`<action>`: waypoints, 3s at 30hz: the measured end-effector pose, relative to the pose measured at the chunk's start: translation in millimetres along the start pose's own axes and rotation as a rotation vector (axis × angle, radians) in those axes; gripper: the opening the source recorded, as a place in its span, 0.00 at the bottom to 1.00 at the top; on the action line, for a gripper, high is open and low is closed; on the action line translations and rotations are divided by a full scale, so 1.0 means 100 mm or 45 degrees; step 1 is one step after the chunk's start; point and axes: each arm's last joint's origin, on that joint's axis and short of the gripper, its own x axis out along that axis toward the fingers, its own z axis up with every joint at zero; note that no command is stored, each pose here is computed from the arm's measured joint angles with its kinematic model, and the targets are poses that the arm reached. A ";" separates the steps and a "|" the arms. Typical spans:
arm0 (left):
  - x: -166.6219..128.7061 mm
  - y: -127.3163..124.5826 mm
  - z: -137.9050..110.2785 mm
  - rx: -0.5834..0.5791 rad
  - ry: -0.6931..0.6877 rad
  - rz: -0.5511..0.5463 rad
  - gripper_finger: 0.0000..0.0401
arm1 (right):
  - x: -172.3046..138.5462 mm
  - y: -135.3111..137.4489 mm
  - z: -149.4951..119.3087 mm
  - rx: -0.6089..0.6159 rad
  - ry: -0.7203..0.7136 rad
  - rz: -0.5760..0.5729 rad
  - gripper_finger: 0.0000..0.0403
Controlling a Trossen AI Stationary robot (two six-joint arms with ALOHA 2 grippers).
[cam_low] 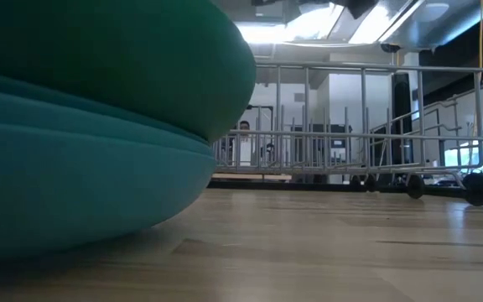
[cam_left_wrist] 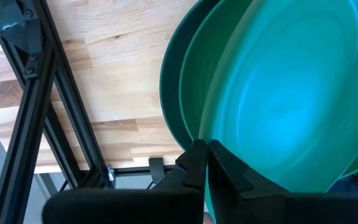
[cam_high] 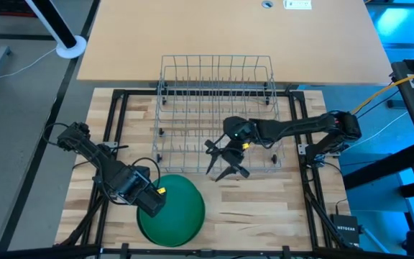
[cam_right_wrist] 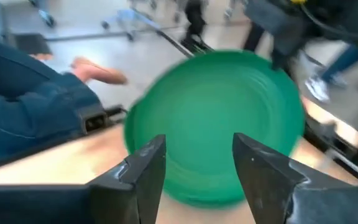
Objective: Sort dishes
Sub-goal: Put the top green plate into the dish rack
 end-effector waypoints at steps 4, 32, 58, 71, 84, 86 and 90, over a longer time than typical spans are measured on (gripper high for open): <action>0.00 0.00 0.00 0.004 -0.002 0.000 0.00 | 0.12 0.07 0.05 0.065 0.116 -0.172 0.44; 0.00 -0.03 0.02 0.037 -0.046 -0.045 0.00 | 1.09 -0.28 -0.03 -0.267 0.211 -0.437 0.41; 0.00 -0.05 0.01 0.059 -0.040 -0.070 0.00 | 1.40 -0.63 -0.35 -0.190 0.374 -0.549 0.41; 0.00 -0.05 0.01 0.067 -0.038 -0.073 0.00 | 1.41 -0.60 -0.36 -0.171 0.343 -0.448 0.38; 0.00 -0.06 0.00 0.069 -0.029 -0.084 0.00 | 1.39 -0.62 -0.33 -0.155 0.330 -0.474 0.03; 0.00 -0.06 0.01 0.068 -0.031 -0.084 0.00 | 1.39 -0.62 -0.33 -0.154 0.334 -0.478 0.04; 0.00 -0.08 0.00 0.069 -0.020 -0.103 0.00 | 1.39 -0.62 -0.33 -0.142 0.324 -0.470 0.04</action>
